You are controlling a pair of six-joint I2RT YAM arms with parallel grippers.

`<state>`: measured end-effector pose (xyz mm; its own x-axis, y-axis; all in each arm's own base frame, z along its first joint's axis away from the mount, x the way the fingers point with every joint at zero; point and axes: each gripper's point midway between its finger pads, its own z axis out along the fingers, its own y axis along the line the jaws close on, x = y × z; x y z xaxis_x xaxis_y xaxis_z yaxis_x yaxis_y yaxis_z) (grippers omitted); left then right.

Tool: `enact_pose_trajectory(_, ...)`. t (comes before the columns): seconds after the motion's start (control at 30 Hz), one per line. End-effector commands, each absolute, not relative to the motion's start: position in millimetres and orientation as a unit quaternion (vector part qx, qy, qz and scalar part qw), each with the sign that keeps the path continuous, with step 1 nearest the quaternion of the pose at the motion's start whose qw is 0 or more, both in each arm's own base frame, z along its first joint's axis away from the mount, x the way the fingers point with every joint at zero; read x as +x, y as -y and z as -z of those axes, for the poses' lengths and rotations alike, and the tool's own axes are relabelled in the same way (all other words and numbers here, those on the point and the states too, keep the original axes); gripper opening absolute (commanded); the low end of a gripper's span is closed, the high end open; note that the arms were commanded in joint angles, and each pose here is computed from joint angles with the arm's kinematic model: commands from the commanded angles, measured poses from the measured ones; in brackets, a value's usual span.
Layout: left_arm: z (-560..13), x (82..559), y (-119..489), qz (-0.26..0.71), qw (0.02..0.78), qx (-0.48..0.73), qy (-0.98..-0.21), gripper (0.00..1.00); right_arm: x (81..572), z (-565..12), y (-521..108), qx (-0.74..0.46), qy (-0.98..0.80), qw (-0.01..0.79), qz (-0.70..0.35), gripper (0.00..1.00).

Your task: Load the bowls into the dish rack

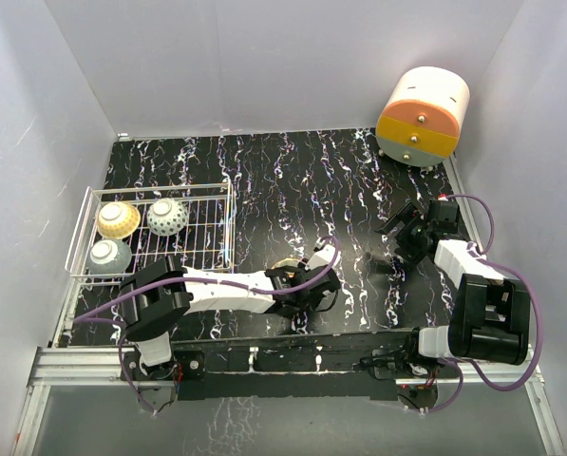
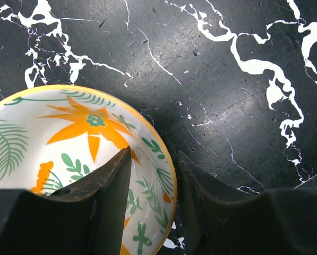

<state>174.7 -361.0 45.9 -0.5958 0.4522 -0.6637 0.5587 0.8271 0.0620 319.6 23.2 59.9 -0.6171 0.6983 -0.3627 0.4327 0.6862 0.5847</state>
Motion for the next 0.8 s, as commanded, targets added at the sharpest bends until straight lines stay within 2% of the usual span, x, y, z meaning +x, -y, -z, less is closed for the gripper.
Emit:
enact_pose_trajectory(0.0, -58, 177, 363, 0.081, 0.361, 0.276, -0.887, 0.34, 326, -65, -19, 0.316, -0.867, 0.315, -0.222, 0.9)
enact_pose_trajectory(0.13, -60, 177, 364, 0.085, 0.361, 0.274, -0.887, 0.21, 325, -65, -19, 0.316, -0.867, 0.315, -0.221, 0.9)
enact_pose_trajectory(0.27, -69, 178, 364, 0.091, 0.367, 0.271, -0.885, 0.15, 325, -64, -19, 0.316, -0.867, 0.314, -0.222, 0.9)
enact_pose_trajectory(0.33, -73, 178, 365, 0.093, 0.37, 0.27, -0.884, 0.16, 325, -64, -19, 0.316, -0.867, 0.313, -0.223, 0.9)
enact_pose_trajectory(0.43, -76, 178, 367, 0.1, 0.372, 0.269, -0.883, 0.26, 325, -64, -19, 0.316, -0.867, 0.314, -0.223, 0.9)
enact_pose_trajectory(0.77, -79, 177, 370, 0.11, 0.372, 0.268, -0.882, 0.25, 324, -63, -20, 0.315, -0.868, 0.313, -0.223, 0.9)
